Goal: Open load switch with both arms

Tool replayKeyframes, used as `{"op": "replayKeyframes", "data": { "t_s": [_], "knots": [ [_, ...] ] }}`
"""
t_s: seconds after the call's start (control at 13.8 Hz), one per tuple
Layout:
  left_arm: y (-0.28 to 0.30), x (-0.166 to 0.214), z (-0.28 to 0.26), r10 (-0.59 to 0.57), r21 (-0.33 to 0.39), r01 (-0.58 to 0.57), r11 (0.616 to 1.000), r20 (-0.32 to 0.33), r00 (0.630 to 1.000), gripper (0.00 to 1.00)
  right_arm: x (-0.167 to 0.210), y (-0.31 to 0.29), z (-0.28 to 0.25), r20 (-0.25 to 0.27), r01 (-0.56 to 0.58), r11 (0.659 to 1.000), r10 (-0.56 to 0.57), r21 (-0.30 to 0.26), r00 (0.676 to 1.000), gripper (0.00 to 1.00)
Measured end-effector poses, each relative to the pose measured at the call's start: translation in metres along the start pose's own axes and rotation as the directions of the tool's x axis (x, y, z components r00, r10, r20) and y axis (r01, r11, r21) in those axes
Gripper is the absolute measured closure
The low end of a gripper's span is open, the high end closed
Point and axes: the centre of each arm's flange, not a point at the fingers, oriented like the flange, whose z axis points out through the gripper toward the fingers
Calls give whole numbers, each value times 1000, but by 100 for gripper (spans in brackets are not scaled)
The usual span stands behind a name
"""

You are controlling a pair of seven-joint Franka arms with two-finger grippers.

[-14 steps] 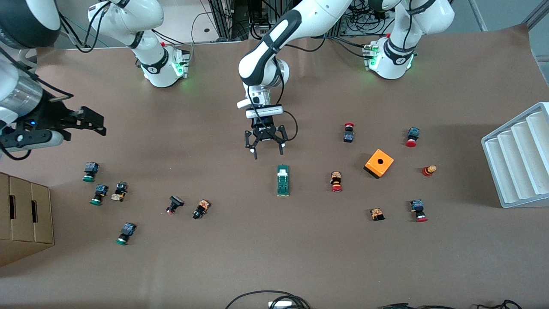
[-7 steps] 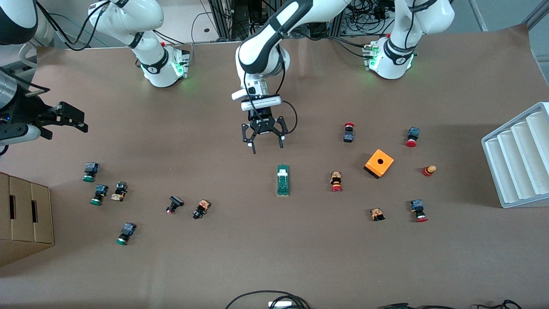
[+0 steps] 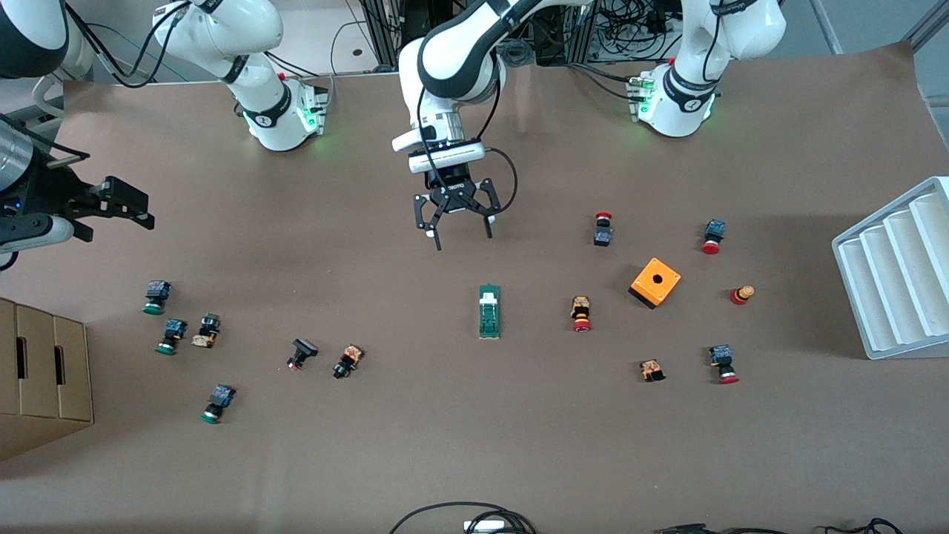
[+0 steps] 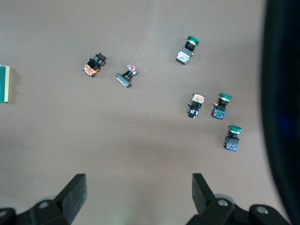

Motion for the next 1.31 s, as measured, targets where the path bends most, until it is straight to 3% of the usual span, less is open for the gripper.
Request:
{"op": "replayKeyframes", "data": {
  "t_s": [0.65,1.31],
  "knots": [
    [-21,71,-11,152,23,-155,988,100,983,0,0,2,-1,-3,-3,1000,3,0,1000,0],
    [-87,187,-6,322,32,-342,939,261,910,0,1,-1,-1,-9,3,1000,-3,-1,1000,0]
  ]
}}
